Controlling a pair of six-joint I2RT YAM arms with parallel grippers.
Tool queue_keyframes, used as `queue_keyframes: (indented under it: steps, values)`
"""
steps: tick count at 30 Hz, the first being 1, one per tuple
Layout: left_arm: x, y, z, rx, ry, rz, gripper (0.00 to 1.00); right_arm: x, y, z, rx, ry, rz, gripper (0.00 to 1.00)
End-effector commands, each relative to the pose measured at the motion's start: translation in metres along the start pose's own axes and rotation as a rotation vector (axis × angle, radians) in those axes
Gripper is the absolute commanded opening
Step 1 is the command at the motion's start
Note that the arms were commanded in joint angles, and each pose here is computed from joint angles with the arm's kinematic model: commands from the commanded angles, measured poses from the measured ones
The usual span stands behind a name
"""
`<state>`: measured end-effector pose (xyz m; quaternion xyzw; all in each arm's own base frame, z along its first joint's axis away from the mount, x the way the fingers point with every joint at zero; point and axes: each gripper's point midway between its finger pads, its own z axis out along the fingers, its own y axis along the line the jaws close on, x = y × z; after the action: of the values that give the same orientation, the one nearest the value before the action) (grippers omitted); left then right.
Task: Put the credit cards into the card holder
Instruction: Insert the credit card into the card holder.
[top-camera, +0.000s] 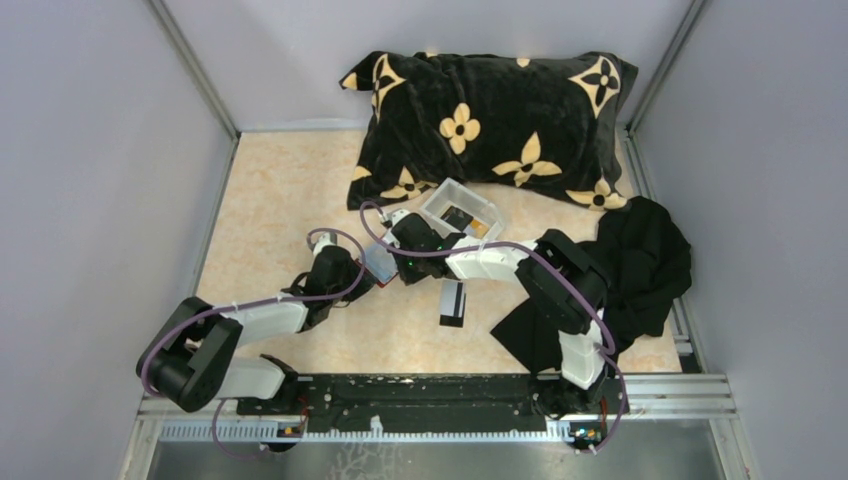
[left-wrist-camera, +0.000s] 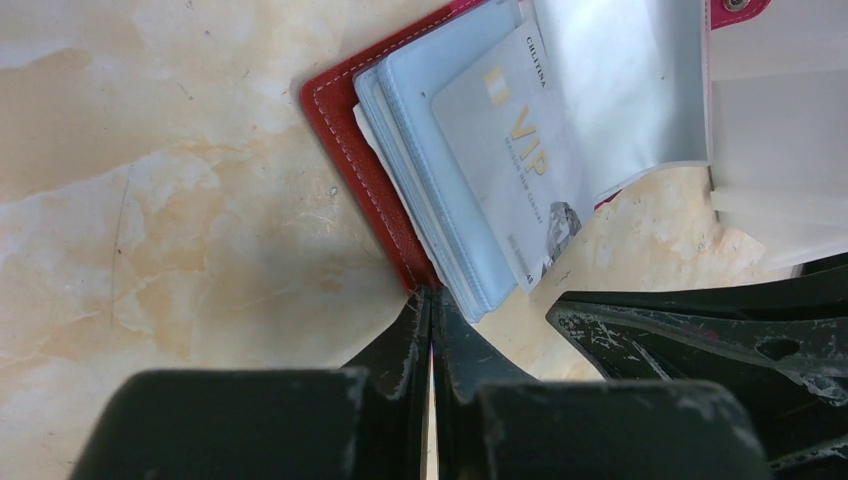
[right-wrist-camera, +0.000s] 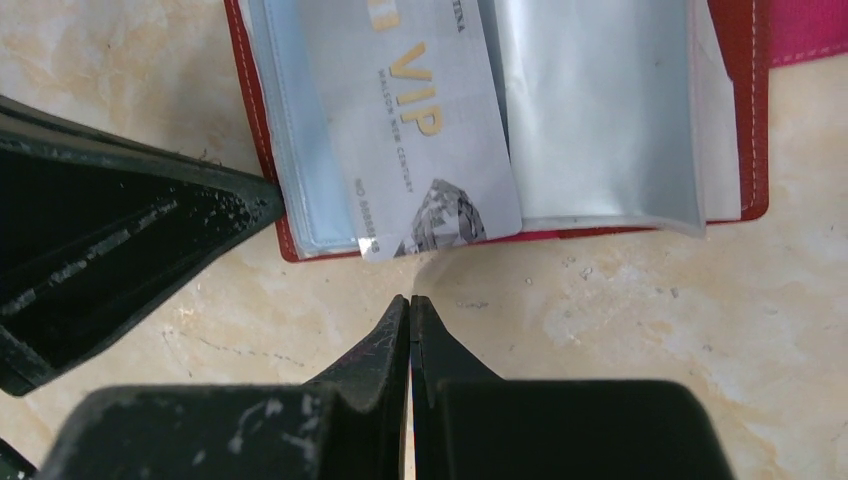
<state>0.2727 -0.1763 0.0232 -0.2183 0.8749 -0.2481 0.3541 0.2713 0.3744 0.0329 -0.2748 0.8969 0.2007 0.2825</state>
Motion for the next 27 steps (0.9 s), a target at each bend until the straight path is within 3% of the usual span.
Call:
queue_keyframes:
  steps: [1, 13, 27]
  values:
    - [0.015, 0.022, -0.003, -0.061, 0.043, 0.037, 0.06, -0.031, 0.010, 0.001, -0.007, -0.062, -0.030, 0.00]
    - [0.015, 0.022, -0.002, -0.060, 0.047, 0.037, 0.06, -0.042, 0.017, 0.009, -0.029, -0.073, -0.052, 0.00]
    - [0.015, 0.021, -0.002, -0.058, 0.047, 0.038, 0.06, -0.040, 0.011, -0.017, -0.013, -0.104, -0.048, 0.00]
